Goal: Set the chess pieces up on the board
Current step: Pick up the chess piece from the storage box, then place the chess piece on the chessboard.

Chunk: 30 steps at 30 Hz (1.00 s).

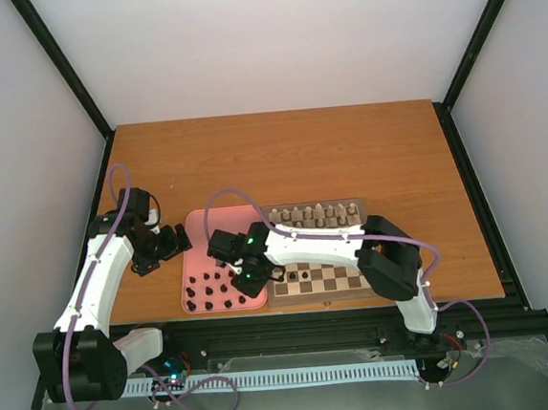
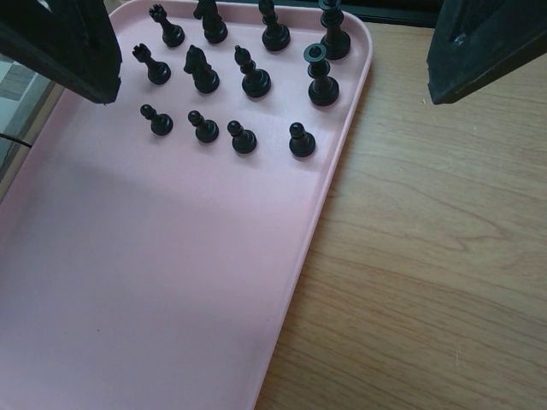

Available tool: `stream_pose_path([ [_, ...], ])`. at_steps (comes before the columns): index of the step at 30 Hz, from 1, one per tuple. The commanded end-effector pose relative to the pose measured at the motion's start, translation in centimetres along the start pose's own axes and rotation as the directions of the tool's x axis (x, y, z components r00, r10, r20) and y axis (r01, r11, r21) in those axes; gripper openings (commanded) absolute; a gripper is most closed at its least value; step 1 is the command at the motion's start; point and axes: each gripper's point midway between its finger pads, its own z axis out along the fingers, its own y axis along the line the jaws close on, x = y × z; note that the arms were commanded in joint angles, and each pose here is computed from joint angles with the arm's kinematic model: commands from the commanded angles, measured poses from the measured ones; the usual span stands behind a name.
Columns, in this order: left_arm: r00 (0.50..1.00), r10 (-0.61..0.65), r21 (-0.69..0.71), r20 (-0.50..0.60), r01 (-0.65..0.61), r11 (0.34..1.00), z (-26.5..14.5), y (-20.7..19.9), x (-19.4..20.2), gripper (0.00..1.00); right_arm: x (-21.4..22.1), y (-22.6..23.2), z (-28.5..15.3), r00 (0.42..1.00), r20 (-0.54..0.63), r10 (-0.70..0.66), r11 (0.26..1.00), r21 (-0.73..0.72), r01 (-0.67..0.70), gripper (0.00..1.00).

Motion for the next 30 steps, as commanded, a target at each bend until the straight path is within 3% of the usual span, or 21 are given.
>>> stream_pose_path([
  [1, 1.000, 0.018, 0.016, 0.024, -0.018, 1.000, -0.4, -0.2, -0.4, 1.00, -1.4, -1.8, -4.3, 0.991, 0.117, 0.069, 0.996, 0.042, -0.074, 0.03],
  [16, 1.000, 0.017, 0.019, 0.015, -0.018, 1.000, -0.1, -0.3, -0.4, 1.00, 7.6, -13.1, -5.4, 0.900, 0.132, 0.414, 0.899, 0.091, -0.427, 0.03],
  [30, 1.000, 0.014, 0.017, 0.021, -0.015, 1.000, -0.2, -0.2, -0.5, 1.00, 9.8, -12.5, -3.7, 0.891, 0.089, 0.446, 0.891, 0.047, -0.451, 0.03],
])
